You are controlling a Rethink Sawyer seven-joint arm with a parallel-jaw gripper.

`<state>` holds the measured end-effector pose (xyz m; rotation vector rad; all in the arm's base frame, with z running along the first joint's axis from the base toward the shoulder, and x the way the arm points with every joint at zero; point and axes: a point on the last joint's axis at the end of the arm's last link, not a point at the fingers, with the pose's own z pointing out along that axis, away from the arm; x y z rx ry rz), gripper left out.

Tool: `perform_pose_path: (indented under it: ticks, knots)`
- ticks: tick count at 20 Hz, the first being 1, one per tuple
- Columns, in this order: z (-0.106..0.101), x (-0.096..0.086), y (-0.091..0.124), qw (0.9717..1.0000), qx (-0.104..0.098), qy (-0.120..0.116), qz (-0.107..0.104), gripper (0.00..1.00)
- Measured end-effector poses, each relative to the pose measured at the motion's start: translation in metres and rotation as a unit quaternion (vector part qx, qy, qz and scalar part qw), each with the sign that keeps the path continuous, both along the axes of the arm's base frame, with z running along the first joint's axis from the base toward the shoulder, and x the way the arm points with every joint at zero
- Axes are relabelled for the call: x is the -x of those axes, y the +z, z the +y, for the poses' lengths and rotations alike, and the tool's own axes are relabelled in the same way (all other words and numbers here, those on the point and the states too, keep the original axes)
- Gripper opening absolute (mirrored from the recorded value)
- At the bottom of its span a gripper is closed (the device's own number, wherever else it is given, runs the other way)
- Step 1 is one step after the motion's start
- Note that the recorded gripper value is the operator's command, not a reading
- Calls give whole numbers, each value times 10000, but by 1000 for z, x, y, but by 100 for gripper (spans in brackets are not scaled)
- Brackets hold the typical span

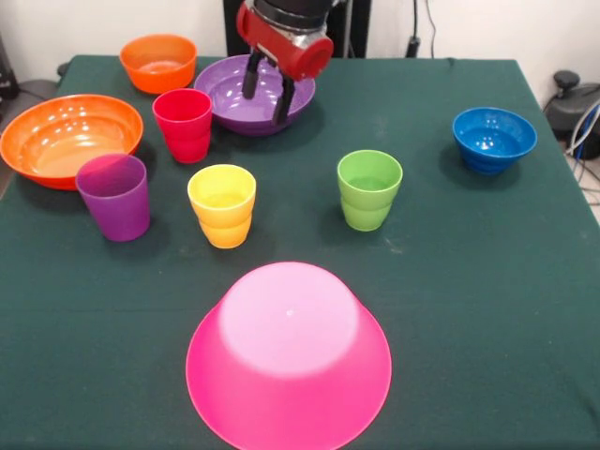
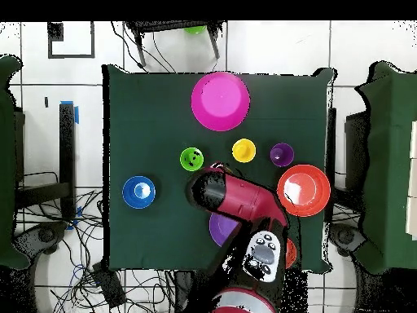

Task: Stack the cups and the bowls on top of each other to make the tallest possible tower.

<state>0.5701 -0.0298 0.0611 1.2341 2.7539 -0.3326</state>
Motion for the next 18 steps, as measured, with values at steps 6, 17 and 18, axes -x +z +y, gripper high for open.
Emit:
perform_pose_path:
  ticks: [6,17,18]
  knots:
    - [21,34,-10,9998,-141,102,136,100]
    - [39,43,-30,9994,-192,276,-63,100]
    - [39,43,-33,9994,-183,296,-84,100]
